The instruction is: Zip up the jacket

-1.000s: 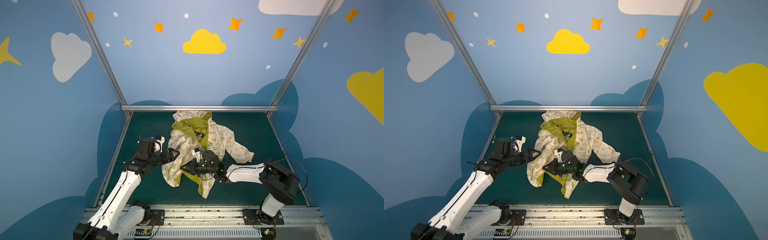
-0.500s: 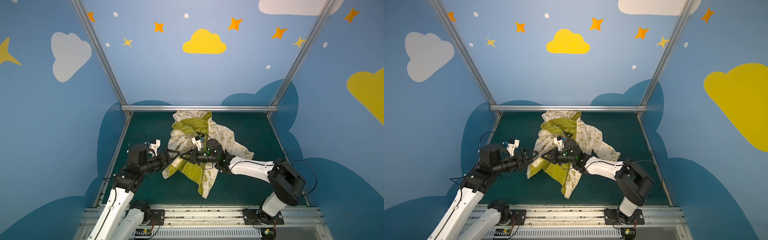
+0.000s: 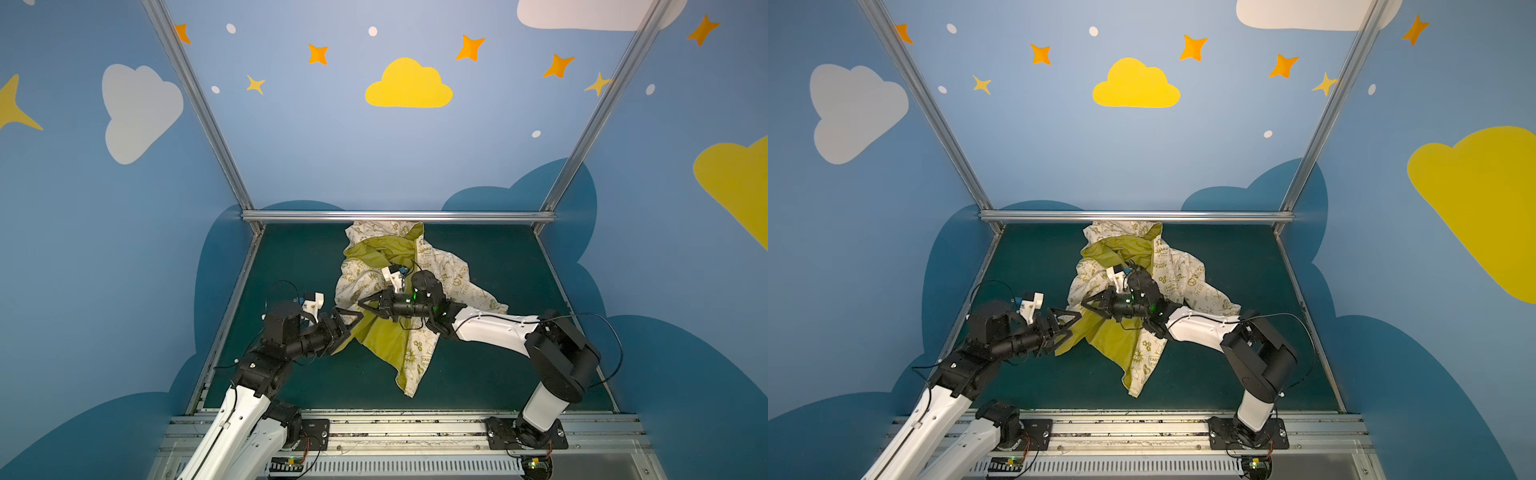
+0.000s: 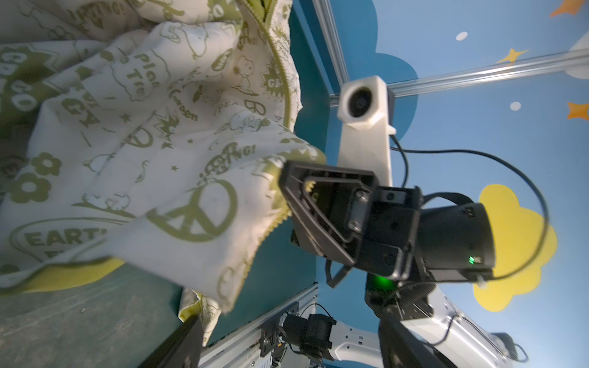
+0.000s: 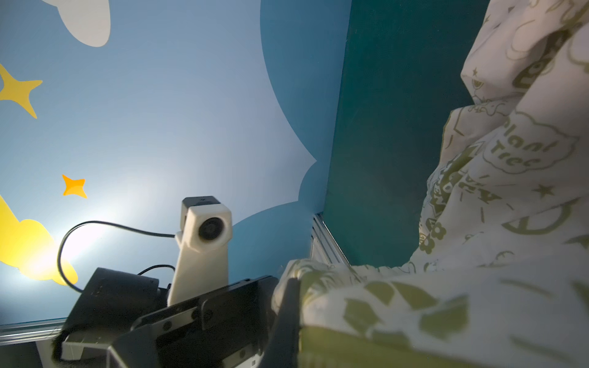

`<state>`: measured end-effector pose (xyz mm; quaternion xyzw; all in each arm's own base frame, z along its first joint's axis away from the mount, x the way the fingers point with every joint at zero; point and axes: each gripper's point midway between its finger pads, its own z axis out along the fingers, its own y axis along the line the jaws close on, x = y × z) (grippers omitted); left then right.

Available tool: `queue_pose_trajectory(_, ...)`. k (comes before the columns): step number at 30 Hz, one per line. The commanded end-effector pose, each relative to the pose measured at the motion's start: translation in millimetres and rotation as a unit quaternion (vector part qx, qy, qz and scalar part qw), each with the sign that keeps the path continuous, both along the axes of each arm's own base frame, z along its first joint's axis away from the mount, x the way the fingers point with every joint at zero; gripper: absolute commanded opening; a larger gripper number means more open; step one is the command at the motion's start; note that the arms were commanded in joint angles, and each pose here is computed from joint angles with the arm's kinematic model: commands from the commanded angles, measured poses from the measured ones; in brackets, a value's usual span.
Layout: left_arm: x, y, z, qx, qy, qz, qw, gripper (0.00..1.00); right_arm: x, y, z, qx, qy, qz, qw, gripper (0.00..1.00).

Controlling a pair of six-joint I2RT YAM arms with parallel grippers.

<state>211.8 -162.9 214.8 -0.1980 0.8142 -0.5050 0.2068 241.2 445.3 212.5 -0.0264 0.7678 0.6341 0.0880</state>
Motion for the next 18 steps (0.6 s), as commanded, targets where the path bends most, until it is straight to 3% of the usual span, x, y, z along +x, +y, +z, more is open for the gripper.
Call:
queue_pose_trajectory(1, 23, 2, 18, -0.021, -0.051, 0.034, 0.998, 0.85, -5, -7, 25, 0.028, -0.019, 0.003, 0.999, 0.00)
queue_pose_trajectory(9, 50, -3, 13, -0.042, -0.058, 0.053, 0.996, 0.80, -19, -31, 19, 0.019, -0.017, -0.012, 1.000, 0.00)
queue_pose_trajectory(11, 53, -3, 15, -0.043, -0.064, 0.057, 0.995, 0.74, -21, -37, 19, 0.016, -0.021, -0.017, 1.000, 0.00)
queue_pose_trajectory(15, 50, 3, 11, -0.024, -0.059, 0.067, 0.996, 0.51, -20, -43, 20, 0.014, -0.026, -0.024, 0.999, 0.00)
queue_pose_trajectory(18, 45, 7, 5, -0.018, -0.055, 0.076, 0.995, 0.43, -18, -45, 24, 0.018, -0.032, -0.025, 0.999, 0.00)
